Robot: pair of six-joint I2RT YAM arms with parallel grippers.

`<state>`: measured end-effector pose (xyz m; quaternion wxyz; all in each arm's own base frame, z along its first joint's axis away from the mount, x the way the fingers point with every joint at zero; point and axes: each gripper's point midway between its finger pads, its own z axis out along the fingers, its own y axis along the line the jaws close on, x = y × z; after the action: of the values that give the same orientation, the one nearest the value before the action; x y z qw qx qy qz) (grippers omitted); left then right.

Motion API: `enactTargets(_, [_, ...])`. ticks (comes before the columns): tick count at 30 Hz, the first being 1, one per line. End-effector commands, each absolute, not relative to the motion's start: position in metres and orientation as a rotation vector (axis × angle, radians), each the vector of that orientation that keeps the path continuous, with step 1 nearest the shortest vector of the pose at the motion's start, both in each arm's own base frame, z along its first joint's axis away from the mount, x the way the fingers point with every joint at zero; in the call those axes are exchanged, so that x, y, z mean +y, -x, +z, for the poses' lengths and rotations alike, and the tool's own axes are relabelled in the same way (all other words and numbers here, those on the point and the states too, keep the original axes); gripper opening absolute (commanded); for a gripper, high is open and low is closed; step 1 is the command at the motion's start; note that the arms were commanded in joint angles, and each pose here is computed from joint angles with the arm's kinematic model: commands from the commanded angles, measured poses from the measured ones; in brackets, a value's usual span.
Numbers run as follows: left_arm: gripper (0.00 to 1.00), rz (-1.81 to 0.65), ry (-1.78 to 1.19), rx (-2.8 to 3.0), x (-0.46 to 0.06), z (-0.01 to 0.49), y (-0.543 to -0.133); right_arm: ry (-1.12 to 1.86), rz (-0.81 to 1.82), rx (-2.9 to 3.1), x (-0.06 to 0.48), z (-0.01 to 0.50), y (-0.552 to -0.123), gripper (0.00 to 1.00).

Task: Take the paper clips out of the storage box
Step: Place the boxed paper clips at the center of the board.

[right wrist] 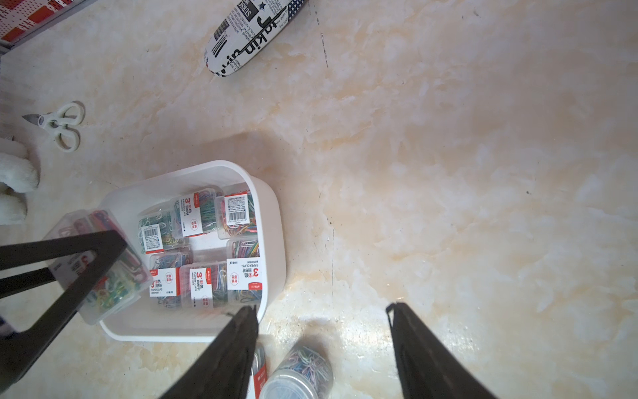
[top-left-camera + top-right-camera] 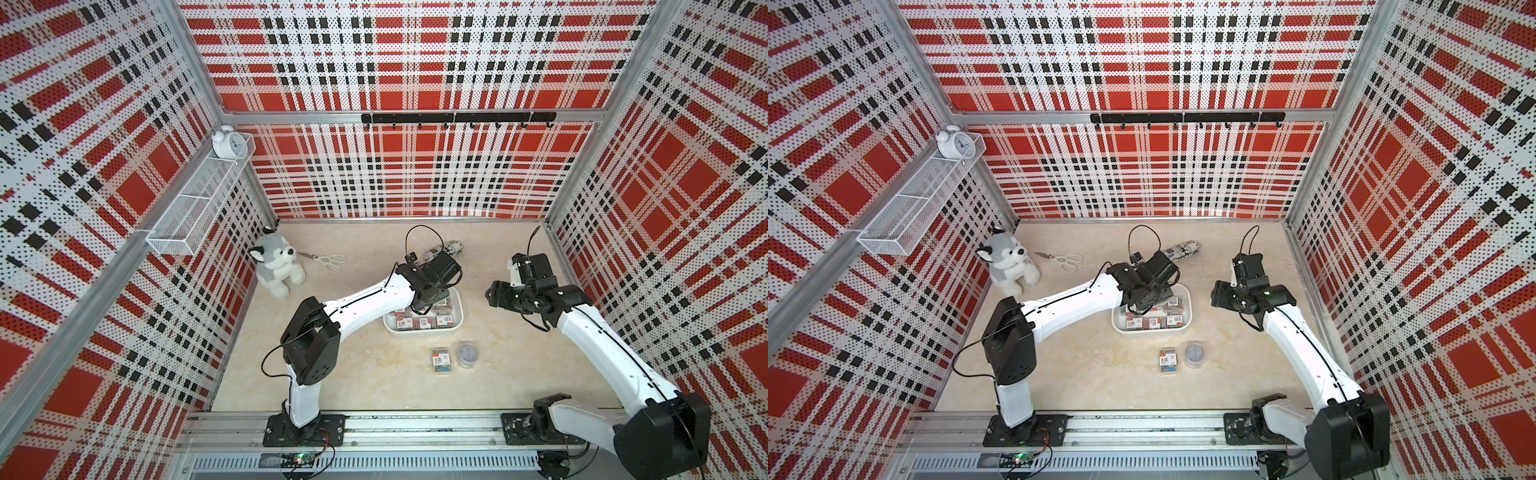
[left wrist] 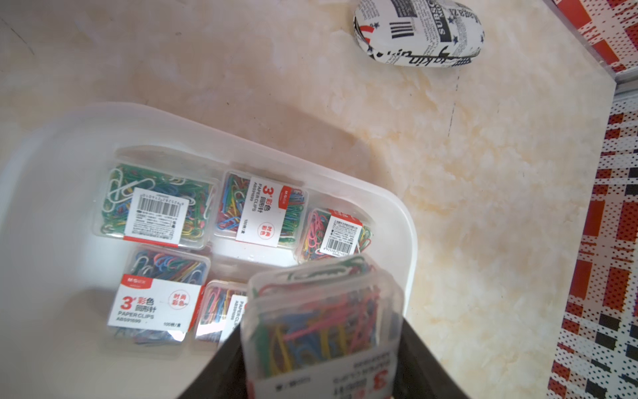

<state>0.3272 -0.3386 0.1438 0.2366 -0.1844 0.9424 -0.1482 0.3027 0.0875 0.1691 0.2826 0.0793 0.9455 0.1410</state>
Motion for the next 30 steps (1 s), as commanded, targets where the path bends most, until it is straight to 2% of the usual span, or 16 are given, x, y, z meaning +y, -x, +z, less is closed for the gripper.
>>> enactTargets(1, [0.48,-0.338,0.395,2.577,-0.328,0.151,-0.316,-0.237,0.351,2.524,0.082,0.173,-0.306,0.67])
enactTargets(15, [0.47,-0.264,0.192,2.619,-0.294,0.16,-0.253,-0.262,0.299,2.515,0.074,0.179,-0.303,0.67])
enactTargets(30, [0.48,-0.265,0.047,2.674,-0.298,0.134,-0.179,-0.271,0.27,2.505,0.069,0.182,-0.303,0.67])
